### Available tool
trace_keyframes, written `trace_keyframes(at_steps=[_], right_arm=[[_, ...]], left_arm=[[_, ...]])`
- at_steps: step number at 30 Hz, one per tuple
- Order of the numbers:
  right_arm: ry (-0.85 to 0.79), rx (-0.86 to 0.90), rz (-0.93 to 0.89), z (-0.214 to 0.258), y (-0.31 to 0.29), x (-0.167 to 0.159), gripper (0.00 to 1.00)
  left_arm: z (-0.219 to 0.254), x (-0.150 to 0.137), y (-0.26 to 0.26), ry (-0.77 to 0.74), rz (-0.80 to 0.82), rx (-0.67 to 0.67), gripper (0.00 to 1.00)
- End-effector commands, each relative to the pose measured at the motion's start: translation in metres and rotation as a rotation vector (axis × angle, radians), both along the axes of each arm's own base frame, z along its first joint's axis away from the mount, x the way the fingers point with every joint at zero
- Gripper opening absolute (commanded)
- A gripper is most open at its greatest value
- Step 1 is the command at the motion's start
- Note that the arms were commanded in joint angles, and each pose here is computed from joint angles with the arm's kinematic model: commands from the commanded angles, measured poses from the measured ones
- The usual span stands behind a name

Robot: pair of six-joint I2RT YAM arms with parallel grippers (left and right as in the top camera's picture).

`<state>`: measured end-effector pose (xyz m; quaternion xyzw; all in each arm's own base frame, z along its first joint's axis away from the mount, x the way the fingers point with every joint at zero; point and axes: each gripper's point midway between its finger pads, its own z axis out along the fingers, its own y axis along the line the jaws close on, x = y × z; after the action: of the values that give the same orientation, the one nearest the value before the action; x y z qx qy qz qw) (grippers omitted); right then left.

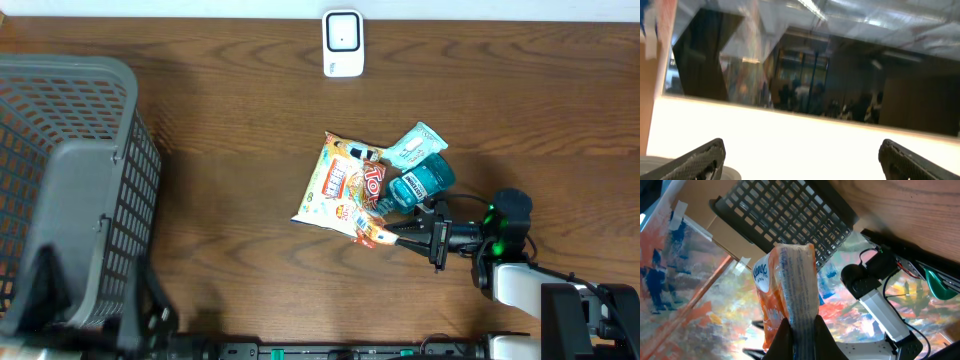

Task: Scan the item barcode
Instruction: 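Lift the tissue pack with the right gripper and rotate it, then swing the held tissue pack with the right gripper toward the scanner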

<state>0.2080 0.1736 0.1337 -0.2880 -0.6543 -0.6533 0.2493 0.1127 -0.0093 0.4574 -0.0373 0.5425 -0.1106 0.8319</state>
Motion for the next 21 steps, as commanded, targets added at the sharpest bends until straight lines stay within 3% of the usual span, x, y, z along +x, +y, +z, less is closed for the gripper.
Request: trace_keyframes(at_steps=[1,8,21], right_arm=[[-0.034,0.000,0.010,0.002,0.002,-0.002,0.02],[-0.049,-0.001,0.011,0.002,0.002,-0.002,0.01],[-0.079,0.014,0.052,0.005,0.002,-0.009,0.02]], left_arm=[[-0.039,0.039,0.000,0.089,0.006,0.001,0.98],[-0.102,0.085,0.000,0.181,0.006,0.003,0.98],[-0.187,0.116,-0.003,0.369,-0.005,0.010,0.98]])
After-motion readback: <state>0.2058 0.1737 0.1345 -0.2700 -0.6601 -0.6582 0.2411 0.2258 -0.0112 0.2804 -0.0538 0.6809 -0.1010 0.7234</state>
